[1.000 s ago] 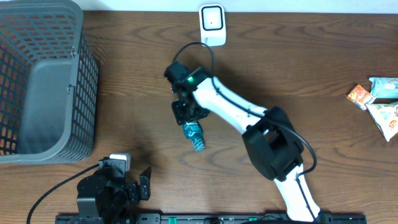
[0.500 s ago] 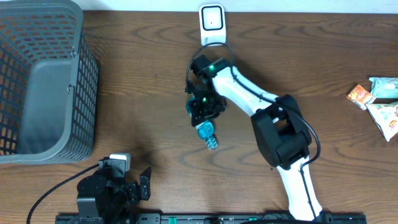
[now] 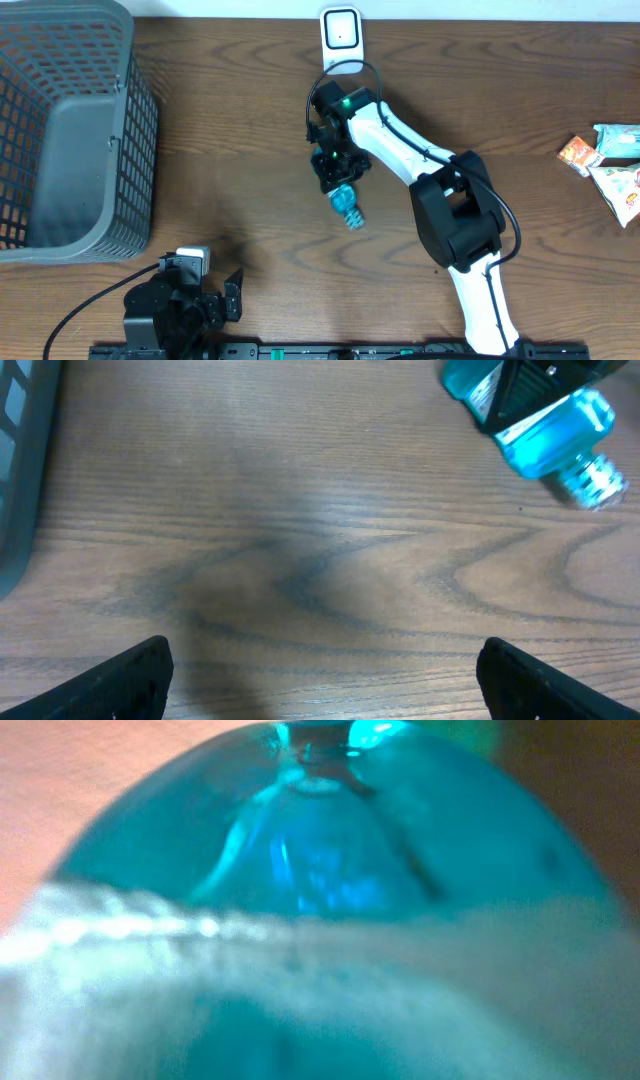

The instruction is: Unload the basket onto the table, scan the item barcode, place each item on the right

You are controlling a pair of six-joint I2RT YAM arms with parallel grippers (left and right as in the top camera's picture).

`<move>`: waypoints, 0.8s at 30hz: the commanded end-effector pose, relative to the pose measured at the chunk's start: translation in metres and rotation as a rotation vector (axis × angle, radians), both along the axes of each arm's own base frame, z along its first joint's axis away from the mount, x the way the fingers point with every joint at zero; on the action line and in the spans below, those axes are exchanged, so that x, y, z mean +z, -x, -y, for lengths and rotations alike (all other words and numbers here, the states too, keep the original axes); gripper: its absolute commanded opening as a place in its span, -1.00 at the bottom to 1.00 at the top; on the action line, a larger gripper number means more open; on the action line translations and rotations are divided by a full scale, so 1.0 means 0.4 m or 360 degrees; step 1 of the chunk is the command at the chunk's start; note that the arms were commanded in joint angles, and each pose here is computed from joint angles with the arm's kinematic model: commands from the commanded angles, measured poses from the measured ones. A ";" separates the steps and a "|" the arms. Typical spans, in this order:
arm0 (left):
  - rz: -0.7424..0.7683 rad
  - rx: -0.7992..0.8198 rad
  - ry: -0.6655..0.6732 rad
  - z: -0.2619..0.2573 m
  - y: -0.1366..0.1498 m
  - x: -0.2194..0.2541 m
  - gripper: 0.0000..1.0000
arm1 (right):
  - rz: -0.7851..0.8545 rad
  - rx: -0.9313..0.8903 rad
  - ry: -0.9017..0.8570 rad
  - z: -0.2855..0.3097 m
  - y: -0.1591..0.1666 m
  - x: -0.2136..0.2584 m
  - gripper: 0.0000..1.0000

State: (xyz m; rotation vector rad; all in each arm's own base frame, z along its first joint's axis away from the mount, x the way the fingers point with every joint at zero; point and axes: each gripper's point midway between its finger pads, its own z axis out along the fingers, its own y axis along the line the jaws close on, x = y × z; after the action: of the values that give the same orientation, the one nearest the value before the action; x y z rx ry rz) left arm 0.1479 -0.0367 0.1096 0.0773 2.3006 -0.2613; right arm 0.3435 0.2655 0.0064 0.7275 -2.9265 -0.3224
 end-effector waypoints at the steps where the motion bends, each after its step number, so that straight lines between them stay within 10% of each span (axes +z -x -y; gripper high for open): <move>1: 0.0025 -0.0022 -0.0002 0.004 0.000 0.011 0.94 | 0.0288 0.0013 0.0395 0.105 -0.076 0.007 -0.61; 24: 0.0024 -0.0022 -0.0002 0.004 0.000 0.011 0.94 | 0.0229 0.0065 0.0230 0.049 -0.071 0.083 -0.20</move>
State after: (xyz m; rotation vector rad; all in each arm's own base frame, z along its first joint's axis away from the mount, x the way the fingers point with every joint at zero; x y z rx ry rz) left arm 0.1479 -0.0367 0.1096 0.0774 2.3005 -0.2617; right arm 0.3654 0.2355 0.0266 0.7966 -2.9987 -0.0048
